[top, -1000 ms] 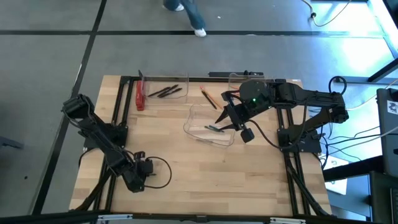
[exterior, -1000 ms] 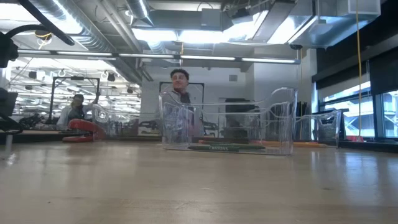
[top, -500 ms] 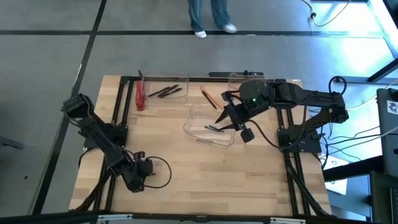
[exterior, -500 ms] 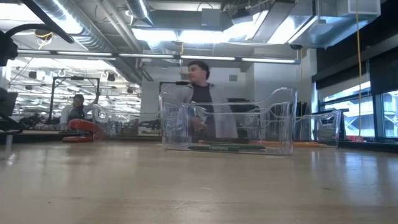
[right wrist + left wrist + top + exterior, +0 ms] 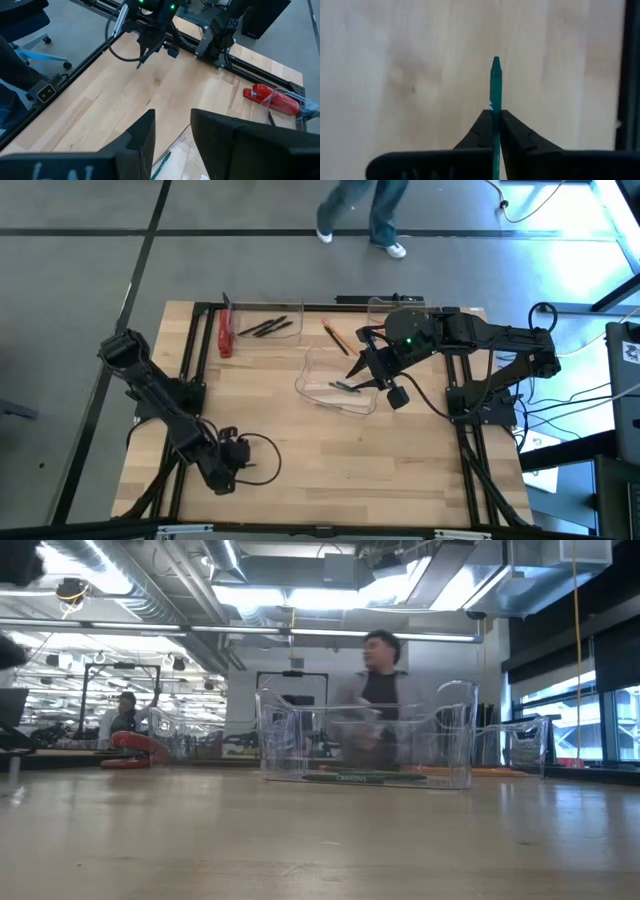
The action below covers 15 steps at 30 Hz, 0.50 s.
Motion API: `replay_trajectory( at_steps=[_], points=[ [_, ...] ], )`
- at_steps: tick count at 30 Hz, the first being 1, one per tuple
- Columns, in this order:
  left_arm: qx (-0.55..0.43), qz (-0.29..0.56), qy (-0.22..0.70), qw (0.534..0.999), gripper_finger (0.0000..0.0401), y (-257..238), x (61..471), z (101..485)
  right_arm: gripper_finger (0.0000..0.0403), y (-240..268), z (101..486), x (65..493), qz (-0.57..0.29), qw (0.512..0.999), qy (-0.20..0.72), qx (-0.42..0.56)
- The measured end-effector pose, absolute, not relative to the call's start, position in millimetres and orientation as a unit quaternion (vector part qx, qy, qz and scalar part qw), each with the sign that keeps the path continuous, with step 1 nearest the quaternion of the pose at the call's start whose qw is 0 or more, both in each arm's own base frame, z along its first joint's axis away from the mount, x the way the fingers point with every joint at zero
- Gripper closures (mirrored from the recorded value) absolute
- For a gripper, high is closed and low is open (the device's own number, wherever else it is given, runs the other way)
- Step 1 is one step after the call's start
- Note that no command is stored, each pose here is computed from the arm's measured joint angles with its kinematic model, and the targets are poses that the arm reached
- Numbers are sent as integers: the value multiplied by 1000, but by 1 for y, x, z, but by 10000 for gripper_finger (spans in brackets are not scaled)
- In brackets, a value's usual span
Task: Sort crayons/erasers/pens/pencils in bins
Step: Put the green crayon into the middle transparent bin
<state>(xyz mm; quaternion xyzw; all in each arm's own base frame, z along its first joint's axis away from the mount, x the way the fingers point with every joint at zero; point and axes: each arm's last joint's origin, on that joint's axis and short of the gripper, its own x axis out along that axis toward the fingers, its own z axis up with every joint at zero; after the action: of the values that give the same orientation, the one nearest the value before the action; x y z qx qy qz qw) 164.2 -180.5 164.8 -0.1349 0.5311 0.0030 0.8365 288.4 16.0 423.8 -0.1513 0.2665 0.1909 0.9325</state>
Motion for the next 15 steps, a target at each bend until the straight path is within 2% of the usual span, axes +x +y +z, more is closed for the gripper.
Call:
replay_trajectory(
  at_steps=[7, 15],
  points=[
    [-81, 10, 488, 869, 394, -174, 197, 206, 276, 16, 424, 288, 191, 932, 267, -151],
    [-6, 43, 463, 886, 393, -134, 240, 257, 276, 16, 424, 288, 191, 932, 266, -153]
  ],
)
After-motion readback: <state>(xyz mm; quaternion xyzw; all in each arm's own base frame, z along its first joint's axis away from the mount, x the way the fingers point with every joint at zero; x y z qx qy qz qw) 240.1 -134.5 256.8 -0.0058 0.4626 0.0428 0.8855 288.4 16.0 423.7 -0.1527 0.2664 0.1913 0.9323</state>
